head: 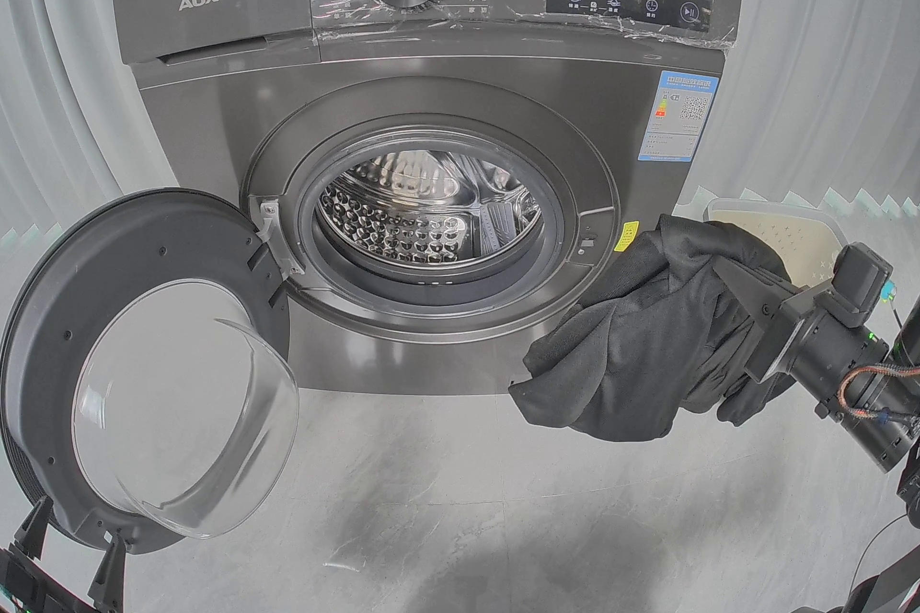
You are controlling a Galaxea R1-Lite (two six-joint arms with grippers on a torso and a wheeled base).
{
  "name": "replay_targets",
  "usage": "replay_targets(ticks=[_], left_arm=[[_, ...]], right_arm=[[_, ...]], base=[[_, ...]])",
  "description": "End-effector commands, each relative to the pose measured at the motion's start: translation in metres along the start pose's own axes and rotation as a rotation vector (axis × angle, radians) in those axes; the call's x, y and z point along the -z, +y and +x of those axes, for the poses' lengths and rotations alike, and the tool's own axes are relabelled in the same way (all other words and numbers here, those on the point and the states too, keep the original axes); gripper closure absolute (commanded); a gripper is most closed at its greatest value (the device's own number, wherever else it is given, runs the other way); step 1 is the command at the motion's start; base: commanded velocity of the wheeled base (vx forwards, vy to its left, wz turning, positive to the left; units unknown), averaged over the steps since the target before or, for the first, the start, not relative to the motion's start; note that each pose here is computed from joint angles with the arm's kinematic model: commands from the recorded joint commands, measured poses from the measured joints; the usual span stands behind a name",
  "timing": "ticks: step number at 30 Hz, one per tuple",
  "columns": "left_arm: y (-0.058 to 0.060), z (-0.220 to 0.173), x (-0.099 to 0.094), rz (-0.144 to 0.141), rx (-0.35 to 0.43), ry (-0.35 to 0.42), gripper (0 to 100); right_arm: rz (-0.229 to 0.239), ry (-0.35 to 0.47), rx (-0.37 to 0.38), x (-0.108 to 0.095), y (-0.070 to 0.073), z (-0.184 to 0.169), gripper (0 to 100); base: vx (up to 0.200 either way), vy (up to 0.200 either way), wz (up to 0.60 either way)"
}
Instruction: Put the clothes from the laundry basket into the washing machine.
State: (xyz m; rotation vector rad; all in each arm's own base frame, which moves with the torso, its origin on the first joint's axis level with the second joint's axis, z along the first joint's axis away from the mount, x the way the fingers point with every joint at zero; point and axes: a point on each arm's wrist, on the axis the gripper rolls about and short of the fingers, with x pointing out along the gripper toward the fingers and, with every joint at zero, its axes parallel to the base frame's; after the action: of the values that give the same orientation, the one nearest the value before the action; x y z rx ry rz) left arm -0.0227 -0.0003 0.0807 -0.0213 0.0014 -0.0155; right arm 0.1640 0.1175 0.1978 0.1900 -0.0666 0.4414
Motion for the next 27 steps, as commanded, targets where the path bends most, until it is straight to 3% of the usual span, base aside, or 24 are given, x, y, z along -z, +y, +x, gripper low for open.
replay_targets(ticks=[1, 7, 13, 27], left_arm=[[0.0, 0.0, 0.005, 0.0, 0.0, -0.001, 0], [0.0, 0.0, 0.005, 0.007, 0.0, -0.001, 0], [0.0, 0.0, 0.005, 0.017, -0.002, -0.003, 0], [0.0, 0.0, 0.005, 0.021, 0.004, 0.0, 0]], right_arm=[[0.0, 0.001, -0.002, 0.0, 0.0, 0.0, 100], [-0.006, 0.023, -0.02, 0.005, 0.002, -0.003, 100], [0.004, 0.02, -0.109, 0.003, 0.02, -0.003, 100], [-0.004, 0.064, -0.13, 0.016, 0.03, 0.013, 100]], base=[[0.0, 0.0, 0.0], [0.0, 0.0, 0.0], [0.0, 0.0, 0.0], [0.0, 0.0, 0.0]])
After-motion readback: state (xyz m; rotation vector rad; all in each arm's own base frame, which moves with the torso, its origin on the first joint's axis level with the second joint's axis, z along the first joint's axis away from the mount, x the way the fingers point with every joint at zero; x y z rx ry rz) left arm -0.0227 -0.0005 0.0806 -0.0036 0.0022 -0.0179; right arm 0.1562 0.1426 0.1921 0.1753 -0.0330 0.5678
